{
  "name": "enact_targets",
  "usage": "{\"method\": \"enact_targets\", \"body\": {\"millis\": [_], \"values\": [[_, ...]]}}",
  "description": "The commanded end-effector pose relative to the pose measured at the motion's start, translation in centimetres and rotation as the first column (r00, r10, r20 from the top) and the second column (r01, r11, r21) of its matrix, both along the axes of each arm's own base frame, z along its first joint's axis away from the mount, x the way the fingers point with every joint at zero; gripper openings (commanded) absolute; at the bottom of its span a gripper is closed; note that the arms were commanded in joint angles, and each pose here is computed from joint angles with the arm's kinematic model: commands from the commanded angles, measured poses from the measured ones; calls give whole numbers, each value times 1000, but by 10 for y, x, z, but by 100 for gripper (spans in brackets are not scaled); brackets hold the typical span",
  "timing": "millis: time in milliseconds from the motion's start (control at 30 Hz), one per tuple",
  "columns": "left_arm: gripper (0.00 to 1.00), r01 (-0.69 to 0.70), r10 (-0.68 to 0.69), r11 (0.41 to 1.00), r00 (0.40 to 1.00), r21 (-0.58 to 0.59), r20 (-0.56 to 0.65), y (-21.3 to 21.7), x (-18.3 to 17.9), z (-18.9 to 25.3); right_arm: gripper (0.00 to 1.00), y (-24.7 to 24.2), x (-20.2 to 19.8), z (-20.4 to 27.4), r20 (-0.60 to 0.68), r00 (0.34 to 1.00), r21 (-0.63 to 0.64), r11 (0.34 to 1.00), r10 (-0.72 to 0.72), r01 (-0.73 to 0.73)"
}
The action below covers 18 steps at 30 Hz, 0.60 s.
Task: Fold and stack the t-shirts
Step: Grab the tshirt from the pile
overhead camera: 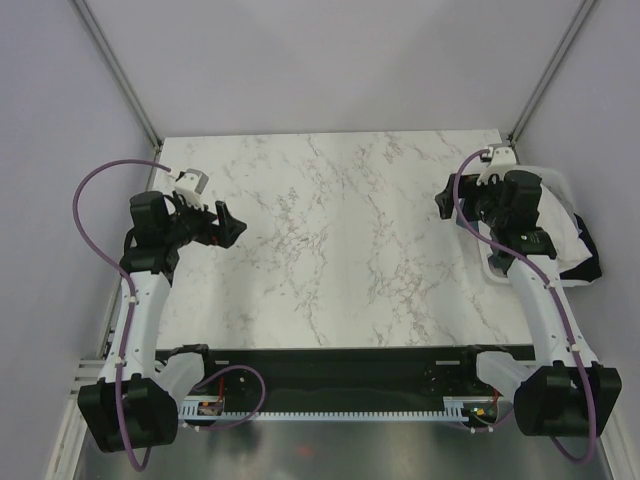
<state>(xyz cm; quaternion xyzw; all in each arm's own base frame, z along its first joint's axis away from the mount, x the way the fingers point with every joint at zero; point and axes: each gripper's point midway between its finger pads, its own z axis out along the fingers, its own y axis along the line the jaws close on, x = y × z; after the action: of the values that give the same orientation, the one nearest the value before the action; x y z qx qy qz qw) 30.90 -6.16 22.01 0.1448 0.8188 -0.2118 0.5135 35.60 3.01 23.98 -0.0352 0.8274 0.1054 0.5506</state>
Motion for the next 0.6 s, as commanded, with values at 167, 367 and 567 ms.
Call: {"method": "enact_targets", "body": {"millis": [167,367,567], "values": [[100,37,-36,999,998,-4,46,-5,0,6,98,12,1,5,27,996,-2,996,88,-88],[100,36,-36,999,998,-2,42,-4,0,3,98,15,-1,2,28,991,-20,991,130,-130],[100,36,-36,999,999,-3,40,-4,1,3,98,20,-3,1,26,986,-17,986,163,-163]]}}
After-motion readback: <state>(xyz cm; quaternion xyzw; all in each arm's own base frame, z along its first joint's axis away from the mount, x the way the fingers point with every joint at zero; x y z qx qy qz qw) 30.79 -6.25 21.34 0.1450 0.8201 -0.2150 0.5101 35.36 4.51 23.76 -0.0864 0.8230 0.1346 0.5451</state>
